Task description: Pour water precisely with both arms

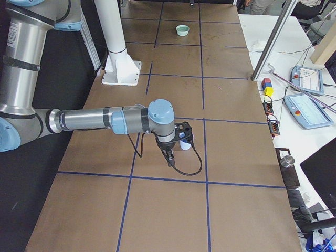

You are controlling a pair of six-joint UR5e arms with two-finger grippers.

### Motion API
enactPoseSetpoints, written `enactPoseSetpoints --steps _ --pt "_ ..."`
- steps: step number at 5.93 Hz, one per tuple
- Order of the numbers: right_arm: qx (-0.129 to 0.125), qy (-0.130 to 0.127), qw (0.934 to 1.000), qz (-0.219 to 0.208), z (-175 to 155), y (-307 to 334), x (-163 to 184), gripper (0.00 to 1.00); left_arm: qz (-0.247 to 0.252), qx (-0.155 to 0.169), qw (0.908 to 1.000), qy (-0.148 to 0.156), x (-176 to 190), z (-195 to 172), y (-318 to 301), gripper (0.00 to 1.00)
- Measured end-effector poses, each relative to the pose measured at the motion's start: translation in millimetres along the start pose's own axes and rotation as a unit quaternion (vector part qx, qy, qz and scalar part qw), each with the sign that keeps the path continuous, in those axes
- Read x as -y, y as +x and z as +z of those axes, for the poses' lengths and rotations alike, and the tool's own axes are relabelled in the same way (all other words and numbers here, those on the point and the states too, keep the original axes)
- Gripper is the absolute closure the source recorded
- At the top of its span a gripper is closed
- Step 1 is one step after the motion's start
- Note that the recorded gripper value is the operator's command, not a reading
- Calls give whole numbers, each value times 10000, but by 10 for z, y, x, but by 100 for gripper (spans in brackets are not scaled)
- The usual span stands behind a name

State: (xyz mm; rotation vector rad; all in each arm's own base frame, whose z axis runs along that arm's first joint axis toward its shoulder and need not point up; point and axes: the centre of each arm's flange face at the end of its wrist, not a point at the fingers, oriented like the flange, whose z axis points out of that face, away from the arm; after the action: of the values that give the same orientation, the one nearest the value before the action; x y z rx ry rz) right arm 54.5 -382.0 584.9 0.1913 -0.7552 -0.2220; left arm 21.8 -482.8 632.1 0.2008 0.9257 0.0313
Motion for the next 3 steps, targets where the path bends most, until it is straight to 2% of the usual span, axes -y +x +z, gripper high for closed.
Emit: enactPoseSetpoints --steps 1,3 --pt "-3 -10 10000 27 34 34 3 0 11 115 9998 -182 -81 -45 -169 0" --pt "3 -65 9999 79 101 97 -15 0 13 344 9985 -431 -86 -432 -257 0"
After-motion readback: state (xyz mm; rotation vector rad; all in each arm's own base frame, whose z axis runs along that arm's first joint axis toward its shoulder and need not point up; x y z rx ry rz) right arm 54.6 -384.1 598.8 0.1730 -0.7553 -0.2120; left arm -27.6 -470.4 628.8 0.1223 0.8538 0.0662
